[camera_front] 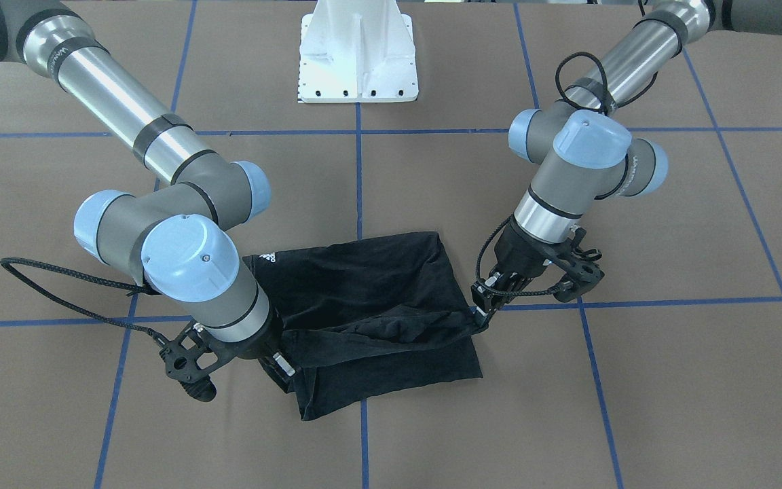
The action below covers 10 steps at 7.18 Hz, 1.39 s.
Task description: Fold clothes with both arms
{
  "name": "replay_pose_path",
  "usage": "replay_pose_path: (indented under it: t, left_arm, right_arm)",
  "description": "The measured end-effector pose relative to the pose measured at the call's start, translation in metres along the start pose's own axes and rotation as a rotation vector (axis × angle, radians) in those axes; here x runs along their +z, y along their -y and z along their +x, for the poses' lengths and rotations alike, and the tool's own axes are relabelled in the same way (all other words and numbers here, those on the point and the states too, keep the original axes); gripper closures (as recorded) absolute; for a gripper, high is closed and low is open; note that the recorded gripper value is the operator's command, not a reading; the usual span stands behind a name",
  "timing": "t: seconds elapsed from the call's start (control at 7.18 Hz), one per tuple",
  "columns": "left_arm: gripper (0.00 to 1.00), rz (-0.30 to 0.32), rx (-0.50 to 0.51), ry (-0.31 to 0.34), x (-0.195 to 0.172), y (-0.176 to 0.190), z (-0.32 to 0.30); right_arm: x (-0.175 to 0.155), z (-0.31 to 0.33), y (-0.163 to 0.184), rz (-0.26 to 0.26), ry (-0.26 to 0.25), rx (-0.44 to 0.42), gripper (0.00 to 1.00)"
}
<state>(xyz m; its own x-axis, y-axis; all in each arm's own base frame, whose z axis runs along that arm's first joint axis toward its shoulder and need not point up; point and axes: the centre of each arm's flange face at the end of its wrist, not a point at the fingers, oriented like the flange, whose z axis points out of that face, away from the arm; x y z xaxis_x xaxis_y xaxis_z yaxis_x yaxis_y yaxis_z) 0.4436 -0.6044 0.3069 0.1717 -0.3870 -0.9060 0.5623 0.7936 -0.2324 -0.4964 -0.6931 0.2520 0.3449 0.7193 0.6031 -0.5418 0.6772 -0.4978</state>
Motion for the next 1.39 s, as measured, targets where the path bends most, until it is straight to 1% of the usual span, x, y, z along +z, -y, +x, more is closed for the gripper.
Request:
replay_pose_path:
  t: [0.14,0.28,0.42,0.56,0.7,0.84,0.98,1.11,1.25,1.39]
  left_arm:
    - [0.00,0.029,0.021,-0.005,0.020,0.024,-0.005]
    - [0.00,0.068,0.068,0.001,0.029,0.055,-0.006]
    - [0.00,0.101,0.111,0.006,0.027,0.082,-0.005]
    - [0.00,0.109,0.137,0.006,0.023,0.094,-0.002]
    - [0.00,0.088,0.158,0.002,0.015,0.103,0.000]
    - [0.00,0.049,0.203,-0.005,0.000,0.111,-0.002]
    - [0.00,0.019,0.274,-0.009,-0.018,0.116,-0.014]
    - [0.00,0.011,0.362,-0.005,-0.038,0.120,-0.034]
    - [0.00,0.015,0.459,0.015,-0.059,0.125,-0.050]
    - [0.00,0.023,0.584,0.062,-0.087,0.132,-0.063]
  right_arm:
    - [0.007,-0.011,0.007,0.028,-0.008,-0.035,0.00]
    - [0.013,-0.022,0.024,0.067,-0.012,-0.083,0.00]
    - [0.012,-0.027,0.045,0.097,-0.010,-0.127,0.00]
    - [0.008,-0.029,0.060,0.110,-0.008,-0.149,0.00]
    - [0.004,-0.026,0.071,0.116,-0.005,-0.168,0.00]
    - [-0.004,-0.014,0.085,0.111,0.003,-0.207,0.00]
    - [-0.019,0.009,0.108,0.096,-0.005,-0.269,0.00]
    - [-0.040,0.034,0.131,0.089,-0.041,-0.352,0.00]
    - [-0.061,0.060,0.151,0.086,-0.078,-0.436,0.00]
    - [-0.081,0.097,0.178,0.072,-0.097,-0.510,0.00]
